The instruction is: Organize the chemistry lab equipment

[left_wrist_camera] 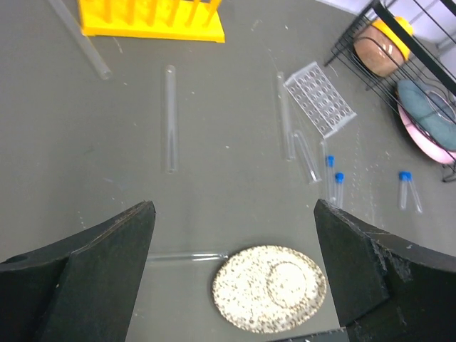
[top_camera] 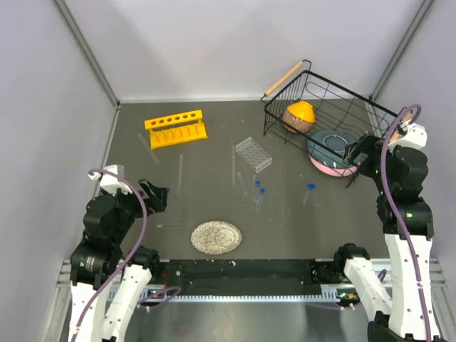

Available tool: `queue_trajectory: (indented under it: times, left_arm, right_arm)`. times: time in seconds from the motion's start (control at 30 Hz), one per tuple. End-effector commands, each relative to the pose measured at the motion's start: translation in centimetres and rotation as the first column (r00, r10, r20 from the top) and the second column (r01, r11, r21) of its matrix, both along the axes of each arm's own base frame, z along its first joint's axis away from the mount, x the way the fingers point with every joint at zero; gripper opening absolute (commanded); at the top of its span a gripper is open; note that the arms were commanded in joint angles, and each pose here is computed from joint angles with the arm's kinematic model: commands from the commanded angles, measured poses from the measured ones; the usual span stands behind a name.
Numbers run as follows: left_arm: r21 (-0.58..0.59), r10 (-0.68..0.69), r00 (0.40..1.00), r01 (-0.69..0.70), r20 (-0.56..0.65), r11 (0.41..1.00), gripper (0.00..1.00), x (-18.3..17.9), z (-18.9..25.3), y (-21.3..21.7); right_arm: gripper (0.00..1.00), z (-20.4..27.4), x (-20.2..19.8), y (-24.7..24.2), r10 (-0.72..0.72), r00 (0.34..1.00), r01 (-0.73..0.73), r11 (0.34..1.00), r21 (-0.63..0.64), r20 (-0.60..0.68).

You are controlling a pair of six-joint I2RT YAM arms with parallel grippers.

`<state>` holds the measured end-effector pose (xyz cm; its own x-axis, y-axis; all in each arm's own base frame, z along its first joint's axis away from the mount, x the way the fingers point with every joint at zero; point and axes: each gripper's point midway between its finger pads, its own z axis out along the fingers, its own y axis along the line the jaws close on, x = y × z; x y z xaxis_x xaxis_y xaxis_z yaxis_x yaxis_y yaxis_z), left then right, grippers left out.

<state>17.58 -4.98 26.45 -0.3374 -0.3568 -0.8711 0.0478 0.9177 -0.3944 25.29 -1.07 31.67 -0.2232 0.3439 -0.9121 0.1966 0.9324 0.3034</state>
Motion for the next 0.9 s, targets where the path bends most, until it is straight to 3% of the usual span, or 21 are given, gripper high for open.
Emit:
queue_trajectory:
  times: [0.0,0.13,0.17,0.23,0.27,0.43,0.57,0.77,0.87]
  left_arm:
    - [-0.012,-0.103,0.995,0.103,-0.005,0.995,0.99,-0.4,1.3,-1.7]
    - [0.001,-0.115,0.993,0.115,-0.020,0.993,0.99,0.5,0.9,-1.9]
    - [0.004,-0.117,0.993,0.117,-0.022,0.993,0.99,0.7,0.8,-2.0]
    - [0.011,-0.127,0.991,0.127,-0.042,0.992,0.99,1.1,0.4,-2.1]
    - [0.012,-0.129,0.990,0.129,-0.051,0.992,0.99,1.2,0.1,-2.2]
    - [0.060,-0.096,0.989,0.103,-0.111,0.993,0.99,2.7,-1.4,-1.5]
    - [0.097,-0.100,0.985,0.115,-0.143,0.989,0.99,4.4,-2.2,-1.6]
    - [0.110,-0.135,0.953,0.170,-0.270,0.979,0.99,10.1,-5.3,-3.1]
    - [0.140,-0.147,0.883,0.231,-0.446,0.963,0.99,13.4,-9.5,-3.5]
  right_arm:
    - [0.99,1.1,0.0,-0.3,0.025,1.000,-0.024,0.997,-0.078,0.017]
    - [0.99,0.8,-0.3,3.0,0.286,0.958,-0.279,0.941,-0.189,0.010]
    - [0.99,0.7,-0.8,5.3,0.456,0.890,-0.440,0.861,-0.256,0.004]
    - [0.99,-0.4,-2.1,8.0,0.638,0.769,-0.617,0.729,-0.296,-0.031]
    - [0.99,-0.6,-3.4,10.2,0.770,0.636,-0.735,0.589,-0.337,-0.041]
    - [0.99,-1.9,-5.1,12.3,0.868,0.495,-0.835,0.461,-0.300,-0.041]
    - [0.99,-2.7,-5.1,13.2,0.900,0.436,-0.878,0.417,-0.236,-0.032]
    - [0.99,-4.3,-4.0,13.4,0.911,0.407,-0.901,0.389,-0.194,-0.063]
    - [0.99,-4.8,-3.5,13.5,0.914,0.397,-0.907,0.378,-0.186,-0.080]
